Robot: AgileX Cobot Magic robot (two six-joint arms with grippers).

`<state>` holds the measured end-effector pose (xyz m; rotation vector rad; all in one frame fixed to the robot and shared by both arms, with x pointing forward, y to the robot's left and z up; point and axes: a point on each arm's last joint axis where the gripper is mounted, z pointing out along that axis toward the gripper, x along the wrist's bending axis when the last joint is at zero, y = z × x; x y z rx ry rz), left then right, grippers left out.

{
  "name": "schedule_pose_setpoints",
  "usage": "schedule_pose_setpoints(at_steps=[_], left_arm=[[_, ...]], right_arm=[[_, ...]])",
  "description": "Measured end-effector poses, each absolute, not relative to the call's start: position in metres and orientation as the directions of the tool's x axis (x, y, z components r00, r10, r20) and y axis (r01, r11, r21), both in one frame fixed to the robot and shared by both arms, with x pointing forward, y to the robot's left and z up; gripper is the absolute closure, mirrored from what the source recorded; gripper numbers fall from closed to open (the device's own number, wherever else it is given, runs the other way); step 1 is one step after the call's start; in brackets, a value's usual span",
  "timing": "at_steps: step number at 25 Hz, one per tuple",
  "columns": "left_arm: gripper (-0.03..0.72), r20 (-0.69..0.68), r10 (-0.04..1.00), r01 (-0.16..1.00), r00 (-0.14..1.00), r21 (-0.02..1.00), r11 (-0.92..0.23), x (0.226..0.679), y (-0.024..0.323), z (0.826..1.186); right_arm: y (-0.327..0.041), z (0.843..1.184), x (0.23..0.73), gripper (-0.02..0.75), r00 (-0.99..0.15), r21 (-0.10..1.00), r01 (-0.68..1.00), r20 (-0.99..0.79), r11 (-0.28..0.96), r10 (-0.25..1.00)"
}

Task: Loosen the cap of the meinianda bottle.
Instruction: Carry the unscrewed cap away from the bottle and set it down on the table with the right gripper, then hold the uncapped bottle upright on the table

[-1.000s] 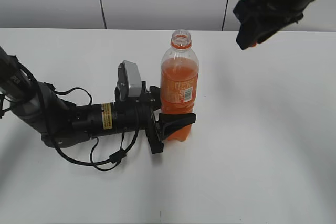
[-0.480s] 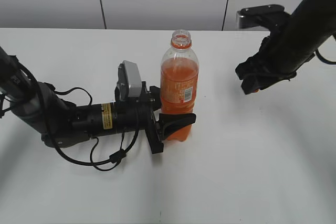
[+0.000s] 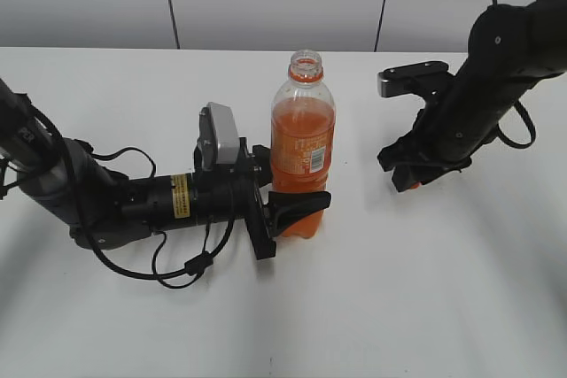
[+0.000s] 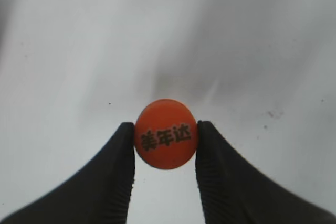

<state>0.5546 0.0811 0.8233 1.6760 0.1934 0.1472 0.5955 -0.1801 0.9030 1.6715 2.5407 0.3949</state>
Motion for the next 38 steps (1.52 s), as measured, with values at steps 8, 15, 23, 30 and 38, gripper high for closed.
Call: schedule_pose_setpoints(at_steps=[8, 15, 23, 30, 38], left_arm=[[0.293, -0.017, 0.213, 0.041, 0.977, 0.993, -0.108, 0.555, 0.081, 0.823], [0.293, -0.017, 0.213, 0.041, 0.977, 0.993, -0.108, 0.555, 0.081, 0.823], [0.293, -0.017, 0.213, 0.041, 0.977, 0.993, -0.108, 0.555, 0.081, 0.823], [0.293, -0.017, 0.213, 0.041, 0.977, 0.993, -0.108, 0.555, 0.081, 0.823], [0.293, -0.017, 0.213, 0.040, 0.977, 0.993, -0.107, 0.555, 0.081, 0.823]], right_arm=[[-0.181, 0.886, 0.597, 0.469, -0.389, 0.220, 0.905, 0.077, 0.365, 0.918], [-0.181, 0.879, 0.596, 0.469, -0.370, 0.201, 0.916, 0.082, 0.349, 0.925], [-0.181, 0.879, 0.596, 0.201, -0.369, 0.200, 0.916, 0.082, 0.347, 0.926], [-0.181, 0.879, 0.596, 0.171, -0.368, 0.198, 0.917, 0.082, 0.347, 0.926], [-0.181, 0.878, 0.595, 0.171, -0.369, 0.187, 0.918, 0.084, 0.349, 0.925]])
